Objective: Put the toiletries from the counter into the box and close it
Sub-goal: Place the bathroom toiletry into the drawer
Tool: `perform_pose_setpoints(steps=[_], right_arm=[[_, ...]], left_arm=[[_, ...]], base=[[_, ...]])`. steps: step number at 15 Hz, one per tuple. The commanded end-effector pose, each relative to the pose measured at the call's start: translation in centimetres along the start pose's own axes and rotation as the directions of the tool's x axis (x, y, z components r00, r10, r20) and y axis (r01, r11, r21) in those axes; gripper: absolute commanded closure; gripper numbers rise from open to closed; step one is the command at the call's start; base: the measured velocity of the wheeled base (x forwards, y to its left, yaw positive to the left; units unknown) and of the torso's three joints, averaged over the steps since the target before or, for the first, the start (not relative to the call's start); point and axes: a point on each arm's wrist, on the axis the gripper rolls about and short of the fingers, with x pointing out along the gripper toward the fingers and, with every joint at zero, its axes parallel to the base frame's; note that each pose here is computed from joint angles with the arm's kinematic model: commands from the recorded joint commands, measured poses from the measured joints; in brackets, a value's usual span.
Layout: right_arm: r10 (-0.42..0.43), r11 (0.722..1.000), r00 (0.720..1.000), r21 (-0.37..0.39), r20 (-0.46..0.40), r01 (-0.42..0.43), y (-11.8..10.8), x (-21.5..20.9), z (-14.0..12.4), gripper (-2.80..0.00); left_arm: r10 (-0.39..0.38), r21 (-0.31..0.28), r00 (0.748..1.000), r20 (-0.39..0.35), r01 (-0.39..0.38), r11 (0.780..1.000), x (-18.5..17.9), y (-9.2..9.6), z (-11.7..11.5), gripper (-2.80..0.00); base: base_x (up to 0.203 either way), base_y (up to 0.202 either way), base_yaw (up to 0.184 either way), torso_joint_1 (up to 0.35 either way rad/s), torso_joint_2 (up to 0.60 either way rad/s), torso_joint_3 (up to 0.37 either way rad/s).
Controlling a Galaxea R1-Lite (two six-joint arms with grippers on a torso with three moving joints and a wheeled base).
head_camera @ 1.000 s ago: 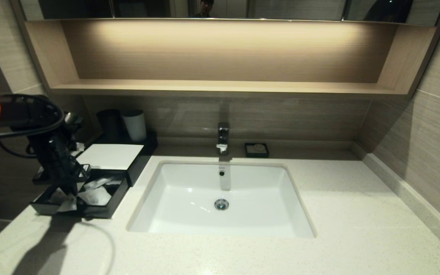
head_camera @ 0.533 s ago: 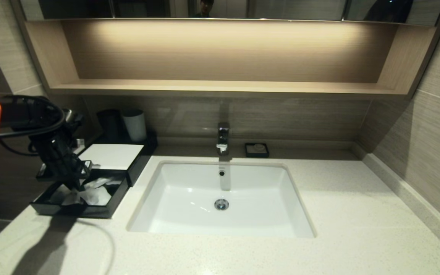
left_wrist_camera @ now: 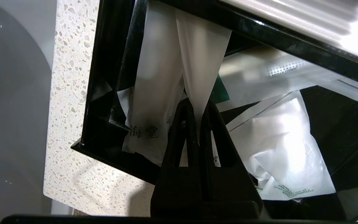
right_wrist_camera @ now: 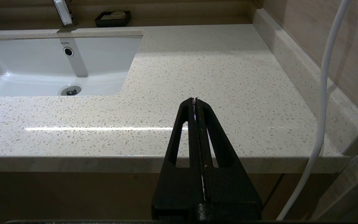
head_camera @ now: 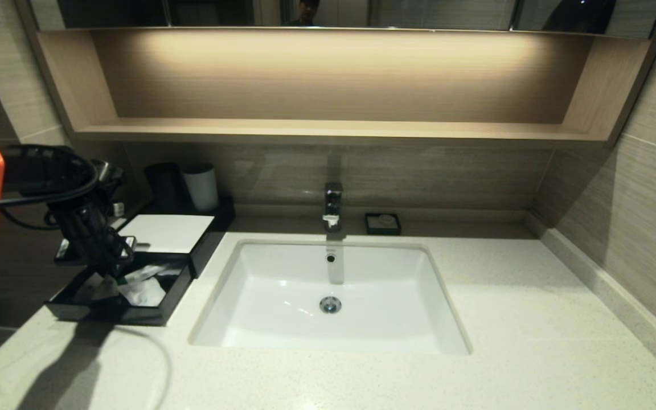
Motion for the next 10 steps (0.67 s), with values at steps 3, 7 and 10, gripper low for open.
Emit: perform_pose_setpoints(steps=[3, 7, 10], right_arm=[[0.0, 1.0, 1.0, 0.0, -0.001, 0.0, 0.0, 0.01, -0.01, 0.0], [0.0, 1.0, 1.0, 0.0, -0.001, 0.0, 0.0, 0.01, -0.01, 0.0], [0.0, 1.0, 1.0, 0.0, 0.0, 0.0, 0.0, 0.01, 0.01, 0.0]], left_arm=[[0.039, -0.001, 0.999, -0.003, -0.039, 0.999, 0.64, -0.2, 0.1, 0.0], [0.041, -0.002, 0.999, -0.004, -0.042, 0.999, 1.01, -0.21, 0.16, 0.0], [0.039, 0.001, 0.999, 0.004, -0.039, 0.999, 0.93, -0.44, 0.21, 0.0]], base=[[0.0, 0.0, 0.0, 0.0, 0.0, 0.0], [0.0, 0.0, 0.0, 0.0, 0.0, 0.0], [0.0, 0.0, 0.0, 0.0, 0.0, 0.0]])
